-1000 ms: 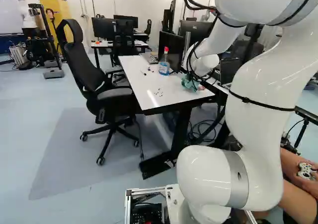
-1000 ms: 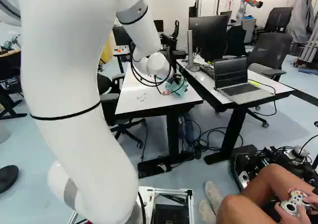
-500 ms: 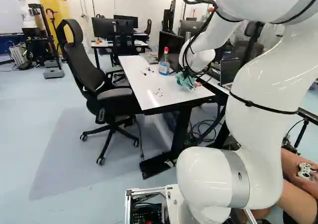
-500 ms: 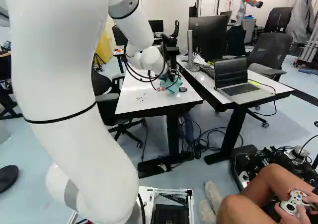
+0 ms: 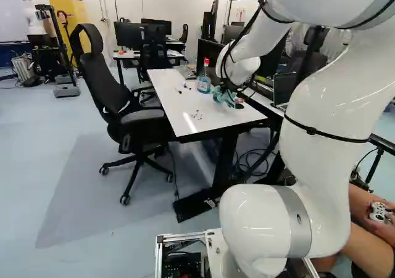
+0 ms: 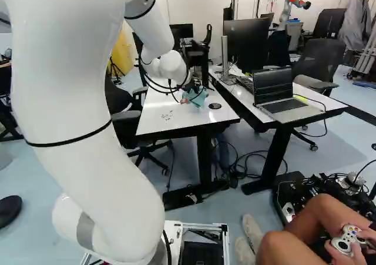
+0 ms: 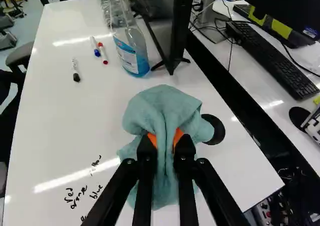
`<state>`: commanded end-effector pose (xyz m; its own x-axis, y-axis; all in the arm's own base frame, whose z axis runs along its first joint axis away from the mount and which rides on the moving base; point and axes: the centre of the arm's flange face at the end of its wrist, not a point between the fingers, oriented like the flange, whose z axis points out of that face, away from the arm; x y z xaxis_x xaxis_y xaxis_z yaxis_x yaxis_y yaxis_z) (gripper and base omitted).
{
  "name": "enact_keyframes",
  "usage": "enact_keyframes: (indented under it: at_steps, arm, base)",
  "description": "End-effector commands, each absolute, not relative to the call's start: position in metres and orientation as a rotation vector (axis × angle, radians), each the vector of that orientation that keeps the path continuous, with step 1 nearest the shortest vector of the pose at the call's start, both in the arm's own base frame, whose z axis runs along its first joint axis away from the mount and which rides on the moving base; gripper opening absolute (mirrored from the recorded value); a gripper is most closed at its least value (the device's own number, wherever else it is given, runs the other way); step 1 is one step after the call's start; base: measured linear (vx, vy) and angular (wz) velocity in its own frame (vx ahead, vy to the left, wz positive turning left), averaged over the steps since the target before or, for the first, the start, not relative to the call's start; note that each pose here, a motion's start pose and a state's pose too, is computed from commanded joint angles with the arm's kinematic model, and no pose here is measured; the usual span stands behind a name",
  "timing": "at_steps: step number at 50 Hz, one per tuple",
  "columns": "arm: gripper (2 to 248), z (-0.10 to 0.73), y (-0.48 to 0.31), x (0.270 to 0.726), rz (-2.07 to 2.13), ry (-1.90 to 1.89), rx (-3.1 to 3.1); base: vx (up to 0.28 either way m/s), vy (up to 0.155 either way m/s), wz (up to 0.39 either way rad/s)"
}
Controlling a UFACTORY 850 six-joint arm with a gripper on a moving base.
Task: Clean the table with the green towel
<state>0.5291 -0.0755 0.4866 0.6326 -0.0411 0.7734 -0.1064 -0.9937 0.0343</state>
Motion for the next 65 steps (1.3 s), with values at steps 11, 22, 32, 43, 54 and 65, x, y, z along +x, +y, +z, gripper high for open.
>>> enact_keyframes:
  at_steps: [11, 22, 32, 43, 54, 65]
  arm:
    - [50, 0.486, -0.060, 0.536, 1.317, -0.085, 2.780]
    - [50, 0.486, -0.045, 0.542, 1.325, -0.044, 2.791]
    - [50, 0.486, -0.032, 0.547, 1.337, -0.009, 2.798]
    - [50, 0.477, -0.023, 0.552, 1.334, 0.013, 2.807]
    - [50, 0.465, -0.022, 0.555, 1.303, 0.018, 2.825]
    - [50, 0.451, -0.022, 0.558, 1.270, 0.018, 2.840]
  base:
    - [0.000, 0.000, 0.000]
    - [0.000, 0.000, 0.000]
    - [0.000, 0.000, 0.000]
    - [0.000, 0.000, 0.000]
    - [0.000, 0.000, 0.000]
    - [0.000, 0.000, 0.000]
